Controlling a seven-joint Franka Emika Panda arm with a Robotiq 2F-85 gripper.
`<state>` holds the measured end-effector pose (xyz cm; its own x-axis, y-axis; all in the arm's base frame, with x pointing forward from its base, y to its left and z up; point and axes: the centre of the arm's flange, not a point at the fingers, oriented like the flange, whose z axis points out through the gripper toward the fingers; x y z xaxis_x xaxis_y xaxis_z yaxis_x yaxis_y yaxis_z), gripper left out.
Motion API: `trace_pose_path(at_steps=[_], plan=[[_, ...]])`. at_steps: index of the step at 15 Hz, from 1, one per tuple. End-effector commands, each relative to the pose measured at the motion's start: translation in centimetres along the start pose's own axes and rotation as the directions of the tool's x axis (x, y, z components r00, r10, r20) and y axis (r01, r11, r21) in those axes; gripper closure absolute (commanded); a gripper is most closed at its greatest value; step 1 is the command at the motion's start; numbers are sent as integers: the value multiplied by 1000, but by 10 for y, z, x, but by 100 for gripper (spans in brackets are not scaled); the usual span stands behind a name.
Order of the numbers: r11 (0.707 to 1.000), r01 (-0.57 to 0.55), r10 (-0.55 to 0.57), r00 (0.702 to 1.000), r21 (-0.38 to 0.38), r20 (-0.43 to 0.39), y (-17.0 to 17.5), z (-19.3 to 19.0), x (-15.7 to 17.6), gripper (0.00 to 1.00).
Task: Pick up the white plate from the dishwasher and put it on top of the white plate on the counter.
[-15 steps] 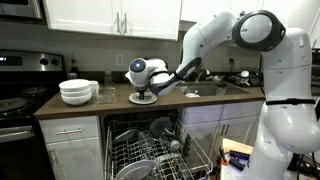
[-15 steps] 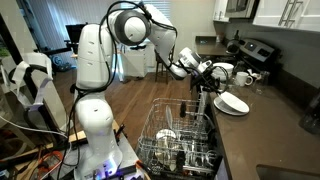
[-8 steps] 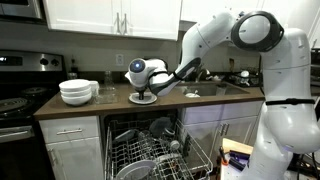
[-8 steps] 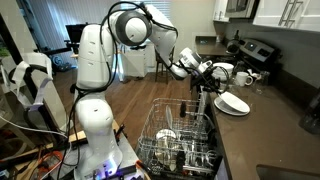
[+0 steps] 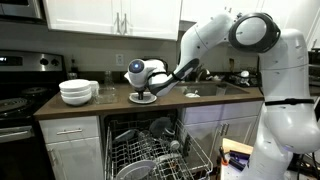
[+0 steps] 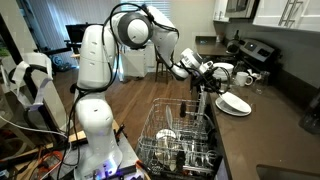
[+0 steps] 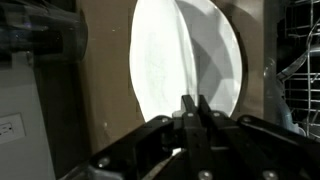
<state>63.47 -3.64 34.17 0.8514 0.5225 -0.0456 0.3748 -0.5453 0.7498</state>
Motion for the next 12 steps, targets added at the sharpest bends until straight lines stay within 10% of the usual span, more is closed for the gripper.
trace_pose_path(at_steps=[1,8,12], plan=[[1000,11,-11,1000,29,-9,-1,16,4,90],[998,24,-24,1000,59,7,-16,32,3,75],[998,22,-23,1000,57,9,-15,31,4,45]])
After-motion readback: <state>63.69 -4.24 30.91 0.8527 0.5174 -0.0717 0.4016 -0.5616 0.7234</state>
